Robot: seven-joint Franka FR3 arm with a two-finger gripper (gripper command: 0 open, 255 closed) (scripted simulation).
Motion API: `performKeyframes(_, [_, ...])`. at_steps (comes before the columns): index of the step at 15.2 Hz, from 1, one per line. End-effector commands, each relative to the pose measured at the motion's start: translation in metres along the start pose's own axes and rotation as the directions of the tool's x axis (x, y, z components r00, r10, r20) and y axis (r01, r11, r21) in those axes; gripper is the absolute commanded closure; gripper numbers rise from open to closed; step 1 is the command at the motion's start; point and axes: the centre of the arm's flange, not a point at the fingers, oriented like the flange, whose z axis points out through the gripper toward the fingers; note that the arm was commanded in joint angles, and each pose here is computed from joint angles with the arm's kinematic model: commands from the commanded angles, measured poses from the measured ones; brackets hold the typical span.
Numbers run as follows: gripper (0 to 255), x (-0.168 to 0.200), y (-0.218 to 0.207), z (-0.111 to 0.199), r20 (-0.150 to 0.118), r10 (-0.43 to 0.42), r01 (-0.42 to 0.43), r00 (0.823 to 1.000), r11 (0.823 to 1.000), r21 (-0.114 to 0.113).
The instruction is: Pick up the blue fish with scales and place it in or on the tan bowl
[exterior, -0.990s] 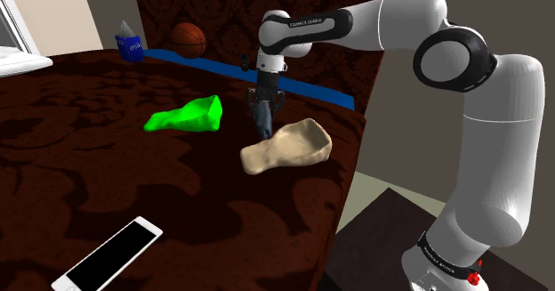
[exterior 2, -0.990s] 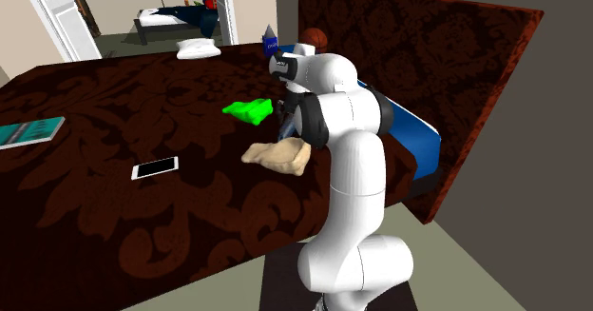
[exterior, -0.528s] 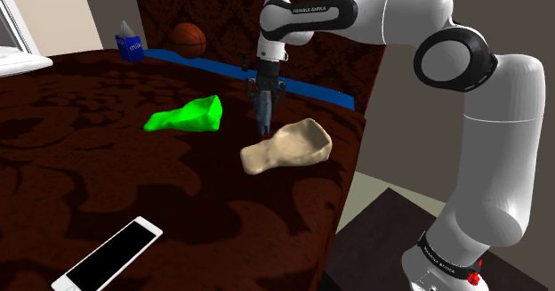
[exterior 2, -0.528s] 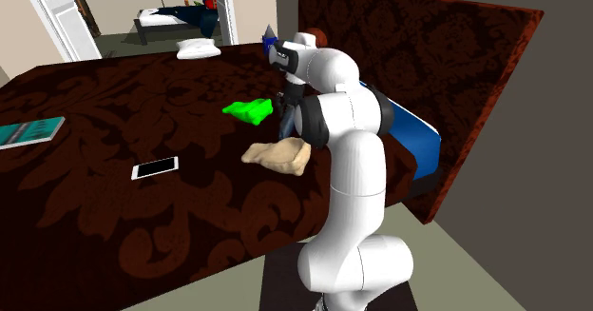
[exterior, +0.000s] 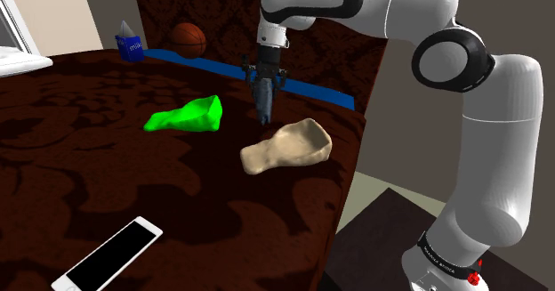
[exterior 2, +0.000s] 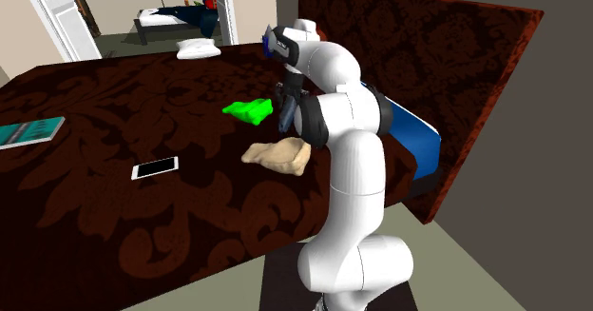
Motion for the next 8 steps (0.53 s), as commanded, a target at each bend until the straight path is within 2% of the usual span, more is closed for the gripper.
performKeyframes(1, [255,-0.002,-0.001,-0.011,0.0,0.0,0.0,1.0,1.0,0.0])
performKeyframes(8, [255,-0.008,-0.006,-0.047,0.0,0.0,0.0,1.0,1.0,0.0])
